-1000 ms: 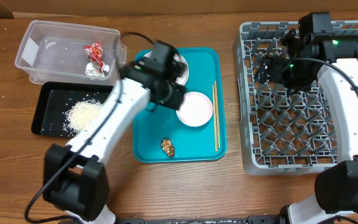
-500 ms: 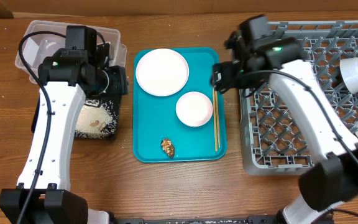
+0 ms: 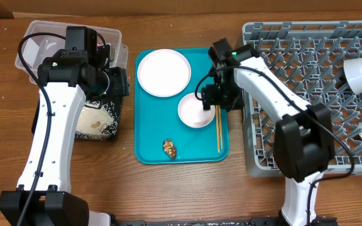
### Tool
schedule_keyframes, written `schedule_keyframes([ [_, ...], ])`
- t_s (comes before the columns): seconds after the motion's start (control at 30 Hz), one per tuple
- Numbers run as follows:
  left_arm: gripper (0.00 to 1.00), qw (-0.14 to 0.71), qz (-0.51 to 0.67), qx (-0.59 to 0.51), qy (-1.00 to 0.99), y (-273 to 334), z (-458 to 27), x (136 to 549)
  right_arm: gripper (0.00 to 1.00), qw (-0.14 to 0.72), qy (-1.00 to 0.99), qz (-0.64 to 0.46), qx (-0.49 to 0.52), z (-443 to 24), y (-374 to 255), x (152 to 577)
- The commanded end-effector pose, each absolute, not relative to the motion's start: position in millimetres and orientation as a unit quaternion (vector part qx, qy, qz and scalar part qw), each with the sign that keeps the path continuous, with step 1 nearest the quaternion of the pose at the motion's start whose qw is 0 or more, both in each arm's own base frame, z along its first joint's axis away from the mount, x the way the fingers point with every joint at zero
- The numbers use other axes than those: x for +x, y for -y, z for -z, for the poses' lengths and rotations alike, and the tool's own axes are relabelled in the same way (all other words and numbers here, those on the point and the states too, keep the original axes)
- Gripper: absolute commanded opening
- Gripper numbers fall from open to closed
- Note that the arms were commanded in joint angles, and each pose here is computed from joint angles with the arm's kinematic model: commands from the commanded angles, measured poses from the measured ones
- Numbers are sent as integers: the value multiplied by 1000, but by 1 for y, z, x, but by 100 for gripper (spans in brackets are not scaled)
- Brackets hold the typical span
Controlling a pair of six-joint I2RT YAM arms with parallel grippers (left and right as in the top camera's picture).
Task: Sort waste into correct bins and load items into the dishwasher
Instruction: 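Grasp the pink bowl with the right gripper and place it in the rack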
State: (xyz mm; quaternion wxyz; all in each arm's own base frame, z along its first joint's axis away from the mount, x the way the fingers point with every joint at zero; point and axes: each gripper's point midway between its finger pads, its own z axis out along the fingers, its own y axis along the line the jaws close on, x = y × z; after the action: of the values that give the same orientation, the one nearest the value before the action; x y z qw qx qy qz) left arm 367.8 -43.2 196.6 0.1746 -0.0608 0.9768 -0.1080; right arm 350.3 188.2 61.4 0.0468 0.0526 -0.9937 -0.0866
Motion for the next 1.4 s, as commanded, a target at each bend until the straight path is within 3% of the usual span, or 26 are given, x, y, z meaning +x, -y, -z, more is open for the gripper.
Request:
schedule_keyframes([
  [0.0,61,184,109,-69,-974,42,-204,370,71,59,994,79,49,-51,-187,349],
  [0.27,61,184,109,-69,-974,42,-204,370,58,77,993,72,45,-27,-183,339],
  [0.47,61,185,109,-69,-974,42,-204,370,32,77,993,74,45,-26,-184,340],
  [0.53,61,185,109,-69,-974,42,-204,370,4,75,993,74,45,-27,-184,340],
  [0.7,62,185,109,-69,-974,42,-204,370,4,57,994,77,44,-52,-182,351],
  [0.97,62,185,109,-69,-974,42,-204,370,4,-184,983,15,2,-206,-127,421],
  [1.13,62,190,110,-68,-973,42,-205,373,4,-352,920,-129,-113,-289,-23,458],
  [1.37,62,193,110,-68,-973,42,-205,374,4,-411,761,-409,-292,-351,123,447],
])
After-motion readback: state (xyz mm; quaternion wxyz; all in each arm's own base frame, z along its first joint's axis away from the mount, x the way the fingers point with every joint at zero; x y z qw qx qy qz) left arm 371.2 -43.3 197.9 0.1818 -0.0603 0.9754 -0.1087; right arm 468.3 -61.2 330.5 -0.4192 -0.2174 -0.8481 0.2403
